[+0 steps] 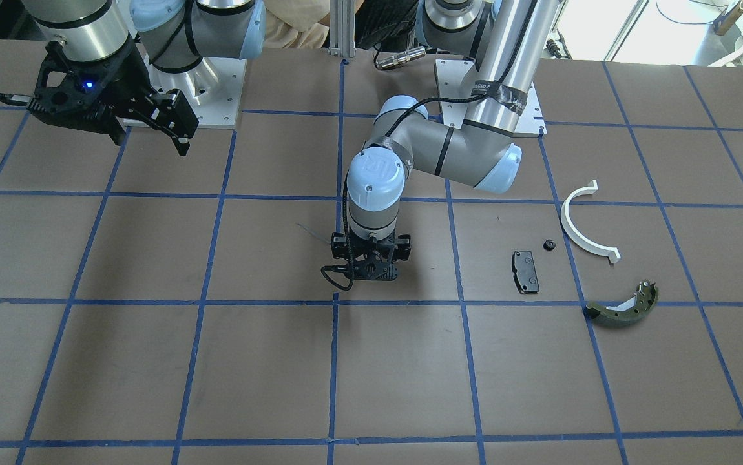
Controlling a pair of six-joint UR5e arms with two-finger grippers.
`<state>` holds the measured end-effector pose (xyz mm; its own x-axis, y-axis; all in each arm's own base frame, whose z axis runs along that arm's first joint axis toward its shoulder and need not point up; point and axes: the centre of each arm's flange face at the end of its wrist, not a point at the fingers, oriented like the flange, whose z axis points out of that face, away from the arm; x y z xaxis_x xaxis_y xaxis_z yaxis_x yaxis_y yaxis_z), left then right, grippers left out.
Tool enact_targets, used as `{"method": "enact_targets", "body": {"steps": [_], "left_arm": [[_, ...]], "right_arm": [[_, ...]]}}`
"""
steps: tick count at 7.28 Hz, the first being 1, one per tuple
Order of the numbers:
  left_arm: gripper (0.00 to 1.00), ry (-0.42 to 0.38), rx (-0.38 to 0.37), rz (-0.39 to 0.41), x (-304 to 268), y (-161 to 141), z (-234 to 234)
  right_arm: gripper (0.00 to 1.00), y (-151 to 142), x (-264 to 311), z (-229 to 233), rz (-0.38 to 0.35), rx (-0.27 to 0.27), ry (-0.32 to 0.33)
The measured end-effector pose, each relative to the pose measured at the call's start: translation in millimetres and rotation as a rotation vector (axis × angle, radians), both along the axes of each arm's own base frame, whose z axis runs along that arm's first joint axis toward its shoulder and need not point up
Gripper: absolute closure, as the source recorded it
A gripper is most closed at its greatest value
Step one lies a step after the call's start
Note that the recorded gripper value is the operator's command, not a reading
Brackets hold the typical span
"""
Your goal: Place bearing gear from tray to pile
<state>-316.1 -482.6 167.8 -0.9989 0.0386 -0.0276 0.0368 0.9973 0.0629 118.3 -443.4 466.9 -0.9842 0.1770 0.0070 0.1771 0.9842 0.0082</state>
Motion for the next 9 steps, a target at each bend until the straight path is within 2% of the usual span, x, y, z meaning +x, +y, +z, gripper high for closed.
{"method": "enact_targets", "body": {"steps": [3, 5, 7, 8, 9], "left_arm": [[1.00, 0.002, -0.004, 0.008, 2, -3, 0], [1.00, 0.012, -0.023, 0.036, 17, -15, 12], [1.00, 0.094, -0.012, 0.107, 62, -41, 38], [1.00, 0.101, 0.013, 0.094, 92, -49, 49], [1.00, 0.075, 0.040, 0.055, 129, -53, 58]], "right_arm": [[0.00, 0, 0, 2, 0.009, -0.004, 0.021], [0.00, 1, 0, 2, 0.017, -0.004, 0.020], [0.00, 2, 0, 0, 0.020, 0.002, 0.027], [0.00, 3, 0, 0, 0.021, 0.002, 0.028], [0.00, 3, -1, 2, 0.023, -0.001, 0.027]]}}
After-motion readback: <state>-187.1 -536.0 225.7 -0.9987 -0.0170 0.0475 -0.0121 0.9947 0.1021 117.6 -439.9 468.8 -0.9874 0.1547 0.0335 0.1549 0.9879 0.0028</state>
